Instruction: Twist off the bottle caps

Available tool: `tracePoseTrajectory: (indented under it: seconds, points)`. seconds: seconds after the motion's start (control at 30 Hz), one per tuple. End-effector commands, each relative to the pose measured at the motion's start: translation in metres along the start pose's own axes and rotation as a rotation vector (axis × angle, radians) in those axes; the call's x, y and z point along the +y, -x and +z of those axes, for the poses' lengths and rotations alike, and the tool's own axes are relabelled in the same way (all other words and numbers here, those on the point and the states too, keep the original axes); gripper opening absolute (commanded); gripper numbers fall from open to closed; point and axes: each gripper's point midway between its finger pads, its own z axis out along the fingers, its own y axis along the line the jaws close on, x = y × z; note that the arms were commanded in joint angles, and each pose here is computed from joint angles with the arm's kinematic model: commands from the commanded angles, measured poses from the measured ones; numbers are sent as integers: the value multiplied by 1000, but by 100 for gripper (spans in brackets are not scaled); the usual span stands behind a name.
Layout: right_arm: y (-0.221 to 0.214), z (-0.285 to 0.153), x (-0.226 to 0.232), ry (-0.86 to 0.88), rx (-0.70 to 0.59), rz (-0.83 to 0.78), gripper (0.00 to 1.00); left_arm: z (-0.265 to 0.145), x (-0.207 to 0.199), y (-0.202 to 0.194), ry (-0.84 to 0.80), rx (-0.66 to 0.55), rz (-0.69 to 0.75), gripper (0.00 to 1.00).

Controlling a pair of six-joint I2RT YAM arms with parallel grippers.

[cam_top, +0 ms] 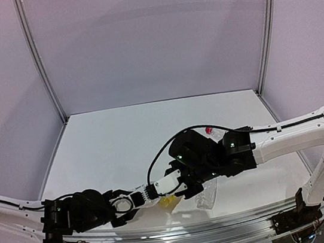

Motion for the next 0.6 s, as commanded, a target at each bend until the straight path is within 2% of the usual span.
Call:
tracePoseTrajectory:
  seconds: [0.0,0.03,0.1,0.13,0.17,0.2,0.23,0.27,0.3,0.4,0.57]
  points:
    - [-4,-20,-6,-76,-6,-104,0,-16,42,61,132,-222,-170,24]
    - [2,-30,-11,-95,-37,-85,0,-17,43,62,134,-220,-170,18]
    - [14,-50,-22,-132,-98,-22,10,-17,43,62,136,-221,-170,4]
    - [20,-61,-28,-149,-134,26,17,-17,44,62,139,-220,-168,0]
    - [27,-73,-33,-163,-172,83,24,-18,45,62,146,-222,-170,0]
    - [34,-87,-44,-193,-211,182,40,-19,46,62,153,-226,-173,0]
    - [39,-102,-56,-225,-244,291,63,-20,47,62,161,-230,-176,0]
    - [43,-117,-66,-243,-274,408,77,-22,49,63,174,-239,-177,0]
    - [47,-127,-69,-229,-307,492,83,-25,52,64,192,-253,-182,0]
    - [56,-144,-73,-149,-372,726,87,-32,60,64,247,-278,-193,0]
    - [48,-118,-71,-20,-181,1109,87,-35,61,68,297,-274,-144,0]
